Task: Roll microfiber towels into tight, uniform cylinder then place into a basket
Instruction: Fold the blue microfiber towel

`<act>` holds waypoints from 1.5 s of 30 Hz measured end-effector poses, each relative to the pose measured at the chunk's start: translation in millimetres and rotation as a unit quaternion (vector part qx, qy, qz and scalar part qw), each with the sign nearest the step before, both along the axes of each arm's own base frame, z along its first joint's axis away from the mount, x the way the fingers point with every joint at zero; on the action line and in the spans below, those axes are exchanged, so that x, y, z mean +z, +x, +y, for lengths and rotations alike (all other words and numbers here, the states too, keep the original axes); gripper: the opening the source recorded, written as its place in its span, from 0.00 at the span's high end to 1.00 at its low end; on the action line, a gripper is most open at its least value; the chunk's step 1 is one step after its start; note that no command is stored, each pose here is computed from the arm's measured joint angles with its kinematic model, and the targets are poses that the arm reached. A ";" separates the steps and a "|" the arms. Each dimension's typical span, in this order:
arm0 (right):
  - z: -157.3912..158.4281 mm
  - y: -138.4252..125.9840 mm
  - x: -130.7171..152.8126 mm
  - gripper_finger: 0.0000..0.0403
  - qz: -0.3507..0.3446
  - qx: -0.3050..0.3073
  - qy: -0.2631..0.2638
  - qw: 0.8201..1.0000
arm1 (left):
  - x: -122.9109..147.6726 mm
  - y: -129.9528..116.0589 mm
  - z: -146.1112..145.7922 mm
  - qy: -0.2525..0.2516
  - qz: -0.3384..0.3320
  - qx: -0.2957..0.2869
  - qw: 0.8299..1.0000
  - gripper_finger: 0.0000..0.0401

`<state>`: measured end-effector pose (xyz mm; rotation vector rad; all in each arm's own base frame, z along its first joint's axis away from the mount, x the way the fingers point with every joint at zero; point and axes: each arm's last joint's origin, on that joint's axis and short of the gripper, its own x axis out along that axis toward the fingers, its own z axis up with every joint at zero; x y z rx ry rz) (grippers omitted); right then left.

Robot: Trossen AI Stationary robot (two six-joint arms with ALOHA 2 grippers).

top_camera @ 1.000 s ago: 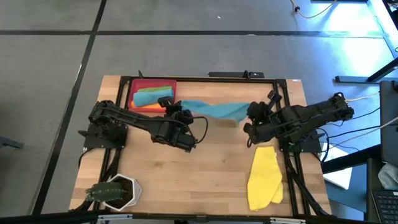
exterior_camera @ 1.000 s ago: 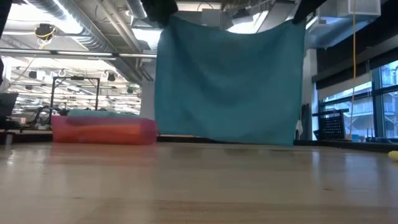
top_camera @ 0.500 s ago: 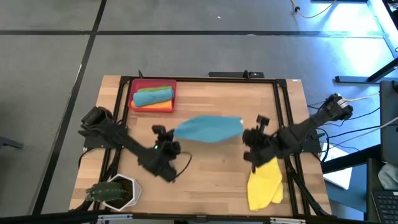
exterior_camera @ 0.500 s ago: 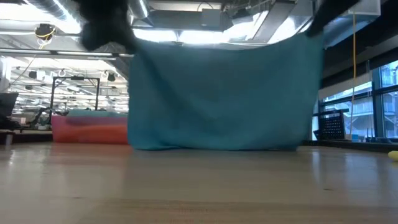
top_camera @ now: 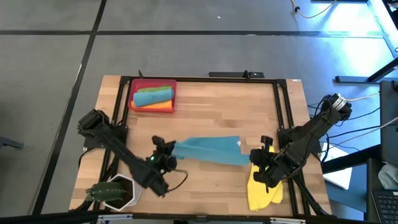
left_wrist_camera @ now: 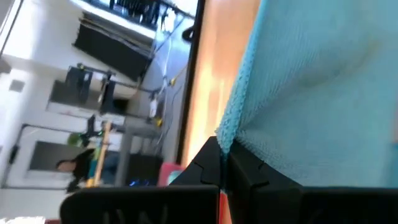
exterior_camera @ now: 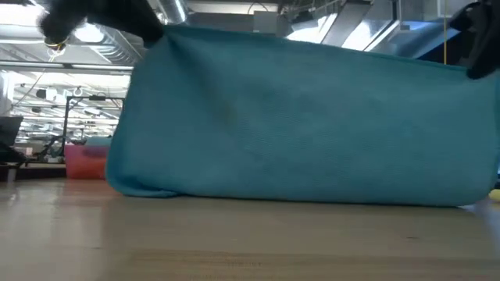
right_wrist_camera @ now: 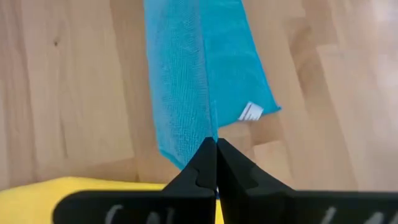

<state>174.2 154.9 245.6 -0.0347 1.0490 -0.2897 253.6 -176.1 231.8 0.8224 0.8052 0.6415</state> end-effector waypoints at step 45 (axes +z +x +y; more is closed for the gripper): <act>27.3 -12.7 -8.1 0.99 -0.009 0.033 0.099 0.995 | 21.9 43.7 8.8 -0.040 0.098 -0.122 0.987 1.00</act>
